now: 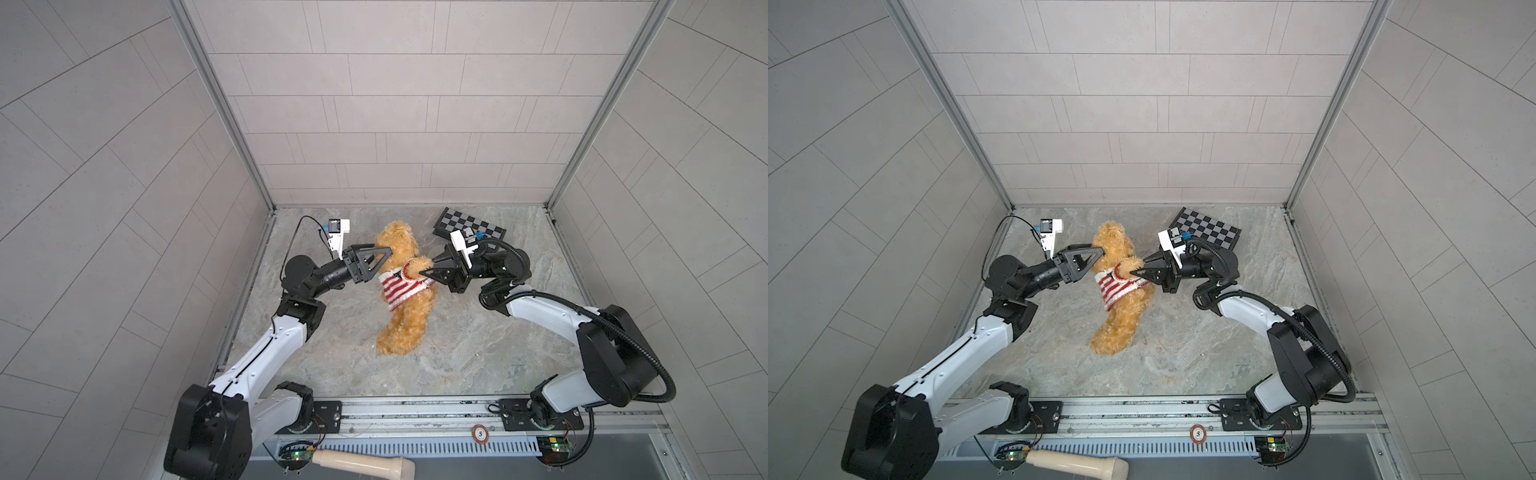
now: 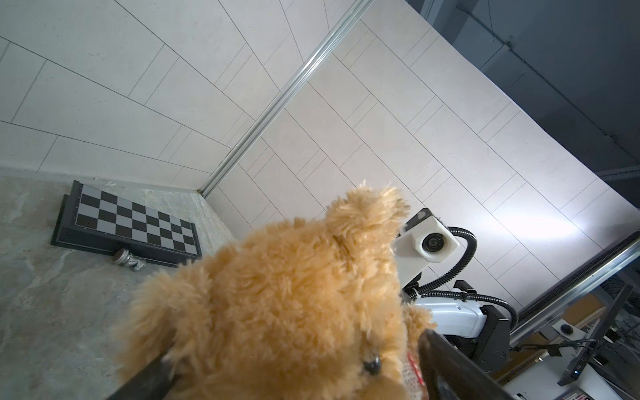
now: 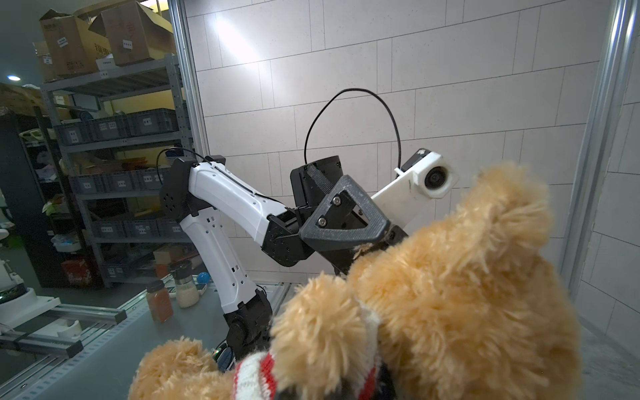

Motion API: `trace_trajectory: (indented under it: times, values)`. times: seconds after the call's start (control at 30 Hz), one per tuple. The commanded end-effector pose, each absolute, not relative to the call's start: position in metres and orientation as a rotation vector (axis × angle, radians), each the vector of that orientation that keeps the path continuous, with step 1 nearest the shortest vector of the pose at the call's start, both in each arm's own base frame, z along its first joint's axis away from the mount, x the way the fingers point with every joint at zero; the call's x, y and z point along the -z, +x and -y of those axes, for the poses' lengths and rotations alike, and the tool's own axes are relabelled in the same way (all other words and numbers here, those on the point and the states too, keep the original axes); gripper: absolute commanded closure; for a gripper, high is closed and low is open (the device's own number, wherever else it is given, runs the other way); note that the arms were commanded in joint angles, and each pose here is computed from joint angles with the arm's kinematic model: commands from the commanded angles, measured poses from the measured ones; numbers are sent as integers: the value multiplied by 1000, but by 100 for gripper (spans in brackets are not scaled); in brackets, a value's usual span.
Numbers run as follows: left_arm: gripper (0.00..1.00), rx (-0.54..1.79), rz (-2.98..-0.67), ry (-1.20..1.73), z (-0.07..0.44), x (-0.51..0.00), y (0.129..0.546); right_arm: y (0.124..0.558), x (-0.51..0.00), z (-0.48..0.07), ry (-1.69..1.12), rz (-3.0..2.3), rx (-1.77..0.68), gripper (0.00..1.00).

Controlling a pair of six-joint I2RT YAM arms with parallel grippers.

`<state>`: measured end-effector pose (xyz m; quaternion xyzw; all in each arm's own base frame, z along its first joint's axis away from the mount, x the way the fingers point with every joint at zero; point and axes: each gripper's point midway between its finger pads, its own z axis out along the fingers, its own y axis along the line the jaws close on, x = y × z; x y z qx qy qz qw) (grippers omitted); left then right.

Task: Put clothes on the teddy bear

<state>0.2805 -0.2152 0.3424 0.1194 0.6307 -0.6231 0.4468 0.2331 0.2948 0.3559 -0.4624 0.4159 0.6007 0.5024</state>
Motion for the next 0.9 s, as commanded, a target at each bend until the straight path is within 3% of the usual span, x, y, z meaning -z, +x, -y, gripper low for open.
trace_trajectory:
  times: [0.0, 0.2, 0.43, 0.87]
  values:
    - [0, 1573, -1501, 371, 222, -365, 271, 224, -376, -290, -1133, -909, -1402, 100]
    - [0, 1383, -1694, 273, 214, -327, 287, 238, -378, -280, -1054, -913, -1333, 100]
    - [0, 1642, -1465, -28, 158, -349, 308, 228, -383, -277, -1080, -887, -1321, 100]
    - [0, 1782, -1362, 347, 205, -392, 253, 213, -403, -265, -1047, -831, -1278, 100]
